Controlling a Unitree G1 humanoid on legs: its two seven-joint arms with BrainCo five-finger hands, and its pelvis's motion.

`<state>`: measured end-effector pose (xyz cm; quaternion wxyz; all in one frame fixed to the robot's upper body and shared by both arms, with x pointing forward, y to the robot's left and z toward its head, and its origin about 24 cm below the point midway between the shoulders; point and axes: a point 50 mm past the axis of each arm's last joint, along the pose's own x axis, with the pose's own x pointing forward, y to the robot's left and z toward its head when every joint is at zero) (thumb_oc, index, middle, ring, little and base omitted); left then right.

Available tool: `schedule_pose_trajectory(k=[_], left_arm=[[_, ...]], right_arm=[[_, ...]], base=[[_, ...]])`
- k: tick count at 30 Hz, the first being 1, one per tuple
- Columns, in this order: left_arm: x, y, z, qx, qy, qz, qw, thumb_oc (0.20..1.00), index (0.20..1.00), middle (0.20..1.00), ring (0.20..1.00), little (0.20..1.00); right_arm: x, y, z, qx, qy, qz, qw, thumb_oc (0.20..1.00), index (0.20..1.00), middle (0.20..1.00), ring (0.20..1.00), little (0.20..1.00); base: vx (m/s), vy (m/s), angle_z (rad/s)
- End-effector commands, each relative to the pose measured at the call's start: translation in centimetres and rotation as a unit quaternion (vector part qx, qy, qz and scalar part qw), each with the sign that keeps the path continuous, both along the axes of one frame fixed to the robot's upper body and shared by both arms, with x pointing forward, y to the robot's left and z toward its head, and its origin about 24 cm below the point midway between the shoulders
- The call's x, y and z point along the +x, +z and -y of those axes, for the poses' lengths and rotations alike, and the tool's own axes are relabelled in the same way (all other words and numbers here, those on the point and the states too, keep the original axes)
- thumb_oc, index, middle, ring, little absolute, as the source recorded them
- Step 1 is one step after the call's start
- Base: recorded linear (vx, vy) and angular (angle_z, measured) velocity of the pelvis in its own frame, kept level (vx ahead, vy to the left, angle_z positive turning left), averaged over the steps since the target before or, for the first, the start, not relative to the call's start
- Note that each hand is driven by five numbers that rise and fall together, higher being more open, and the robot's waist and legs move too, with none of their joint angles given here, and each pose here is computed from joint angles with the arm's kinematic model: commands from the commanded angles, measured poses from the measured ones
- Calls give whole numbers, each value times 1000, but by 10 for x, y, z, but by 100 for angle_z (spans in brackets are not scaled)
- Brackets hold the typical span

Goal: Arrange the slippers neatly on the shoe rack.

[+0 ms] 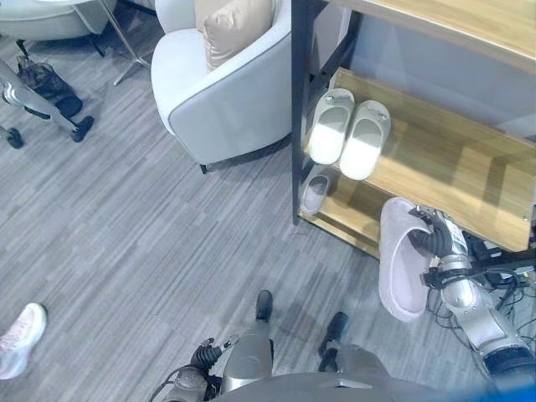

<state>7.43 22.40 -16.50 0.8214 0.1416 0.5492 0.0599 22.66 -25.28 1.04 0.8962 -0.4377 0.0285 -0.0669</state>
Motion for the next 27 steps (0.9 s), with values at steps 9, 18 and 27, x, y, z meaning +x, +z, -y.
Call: schedule_pose_trajectory(k=[9,18,27], left_arm=[[25,13,-30,62,0,40,997,1000,1000,1000,1000,1000],[59,22,-21,78,-53,93,991,1000,1000,1000,1000,1000],[121,53,-13,93,-110,208,968,1000,1000,1000,1000,1000]], right_arm=[[13,-8,-45,60,74,-12,995,200,200,200,200,200],[26,7,-55,14,139,7,990,200,200,200,200,200],[67,71,-43,-113,177,112,971,200,200,200,200,200]], base=[[57,223,-33],[-96,-109,10],[-118,-126,9]])
